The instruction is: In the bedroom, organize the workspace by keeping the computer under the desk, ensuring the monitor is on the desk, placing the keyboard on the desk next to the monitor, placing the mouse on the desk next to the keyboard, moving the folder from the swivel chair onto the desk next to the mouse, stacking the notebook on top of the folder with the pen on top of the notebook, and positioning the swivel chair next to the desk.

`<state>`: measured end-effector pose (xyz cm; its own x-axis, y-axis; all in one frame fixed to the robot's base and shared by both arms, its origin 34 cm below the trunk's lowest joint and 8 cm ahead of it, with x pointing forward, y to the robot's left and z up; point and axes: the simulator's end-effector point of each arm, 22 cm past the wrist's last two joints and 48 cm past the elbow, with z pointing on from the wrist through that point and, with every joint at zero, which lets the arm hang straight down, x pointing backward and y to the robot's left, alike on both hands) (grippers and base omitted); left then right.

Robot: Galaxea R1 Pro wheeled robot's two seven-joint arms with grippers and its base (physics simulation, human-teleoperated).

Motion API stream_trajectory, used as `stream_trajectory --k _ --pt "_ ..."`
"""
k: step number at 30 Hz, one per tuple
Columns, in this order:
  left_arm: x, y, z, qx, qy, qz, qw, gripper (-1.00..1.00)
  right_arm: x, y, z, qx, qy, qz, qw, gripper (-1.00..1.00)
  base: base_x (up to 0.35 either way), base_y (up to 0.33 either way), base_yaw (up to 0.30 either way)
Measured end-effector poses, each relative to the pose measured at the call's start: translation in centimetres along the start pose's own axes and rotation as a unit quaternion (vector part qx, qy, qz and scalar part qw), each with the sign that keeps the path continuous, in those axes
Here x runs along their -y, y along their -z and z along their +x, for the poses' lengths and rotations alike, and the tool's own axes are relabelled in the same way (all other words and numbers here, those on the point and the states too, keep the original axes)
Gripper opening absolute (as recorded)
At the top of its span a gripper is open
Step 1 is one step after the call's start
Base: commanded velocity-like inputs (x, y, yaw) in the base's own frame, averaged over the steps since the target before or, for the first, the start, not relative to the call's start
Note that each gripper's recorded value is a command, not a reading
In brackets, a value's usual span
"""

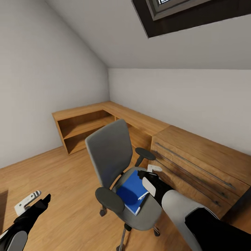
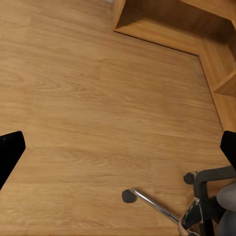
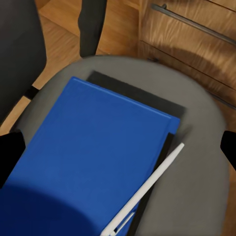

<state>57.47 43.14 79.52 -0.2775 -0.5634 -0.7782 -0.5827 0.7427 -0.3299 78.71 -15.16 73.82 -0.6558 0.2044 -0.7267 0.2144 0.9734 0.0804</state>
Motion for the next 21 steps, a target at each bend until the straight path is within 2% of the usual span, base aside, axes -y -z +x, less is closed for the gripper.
stream_trajectory --k 21 --pt "-2.4 -1.8 2.1 0.007 0.009 -0.012 0.9999 1.0 0.3 -2.3 3.0 -0.007 0.003 -0.001 1.0 1.0 0.0 0.0 0.0"
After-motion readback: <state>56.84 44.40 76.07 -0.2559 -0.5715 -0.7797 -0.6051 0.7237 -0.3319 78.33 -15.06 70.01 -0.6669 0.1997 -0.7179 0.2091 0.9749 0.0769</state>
